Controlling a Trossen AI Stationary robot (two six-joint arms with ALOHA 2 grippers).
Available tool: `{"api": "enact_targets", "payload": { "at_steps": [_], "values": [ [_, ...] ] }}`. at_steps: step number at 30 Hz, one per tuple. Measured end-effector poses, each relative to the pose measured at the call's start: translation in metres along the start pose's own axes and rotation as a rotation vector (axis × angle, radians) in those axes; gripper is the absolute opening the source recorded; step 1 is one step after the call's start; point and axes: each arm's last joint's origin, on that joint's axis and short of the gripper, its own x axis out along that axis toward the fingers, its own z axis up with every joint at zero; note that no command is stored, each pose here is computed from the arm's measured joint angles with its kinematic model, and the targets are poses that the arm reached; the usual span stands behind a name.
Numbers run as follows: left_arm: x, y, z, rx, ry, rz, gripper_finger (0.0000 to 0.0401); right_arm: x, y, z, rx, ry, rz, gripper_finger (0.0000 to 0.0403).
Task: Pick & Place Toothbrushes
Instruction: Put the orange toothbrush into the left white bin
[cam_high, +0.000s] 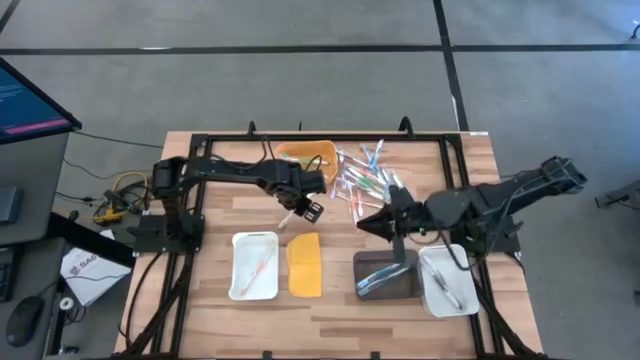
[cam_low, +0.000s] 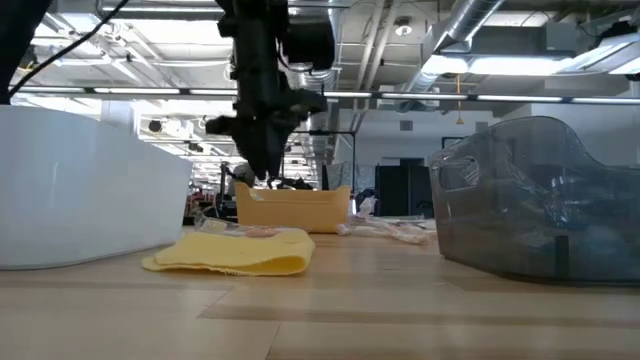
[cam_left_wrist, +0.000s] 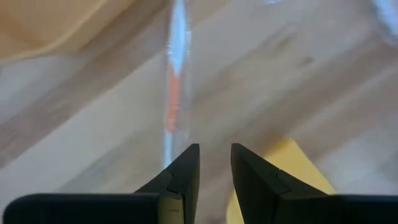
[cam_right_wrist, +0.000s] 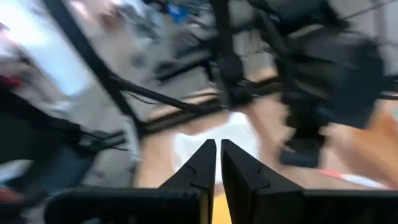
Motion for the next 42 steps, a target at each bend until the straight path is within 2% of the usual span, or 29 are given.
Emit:
{"api": "enact_targets", "payload": {
  "at_steps": [2,5,11,15,25,42],
  "values": [
    [0.007,0.001,0.003,-0.006,0.005,0.020,0.0086,0.000,-0.007,0.003,0.058,-0.037,0.076,0.0019],
    [0.018,0.004,0.007,-0.016,0.007,0.053,0.0086,-0.001,-0.015,0.008,0.108,-0.065,0.124,0.0021],
    [0.034,0.000,0.017,-0.018,-0.023,0.023,0.0091,-0.001,-0.024,0.012,0.142,-0.081,0.100,0.0042],
    [0.038,-0.003,0.020,-0.010,-0.058,0.002,0.0115,0.001,-0.025,0.012,0.141,-0.077,0.095,0.0053],
    [0.041,0.000,0.025,-0.003,-0.109,0.055,0.0172,0.002,-0.026,0.009,0.137,-0.053,0.081,0.0055],
    [0.040,-0.002,0.025,0.005,-0.125,0.043,0.0177,0.002,-0.026,0.009,0.137,-0.052,0.083,0.0055]
  ]
}}
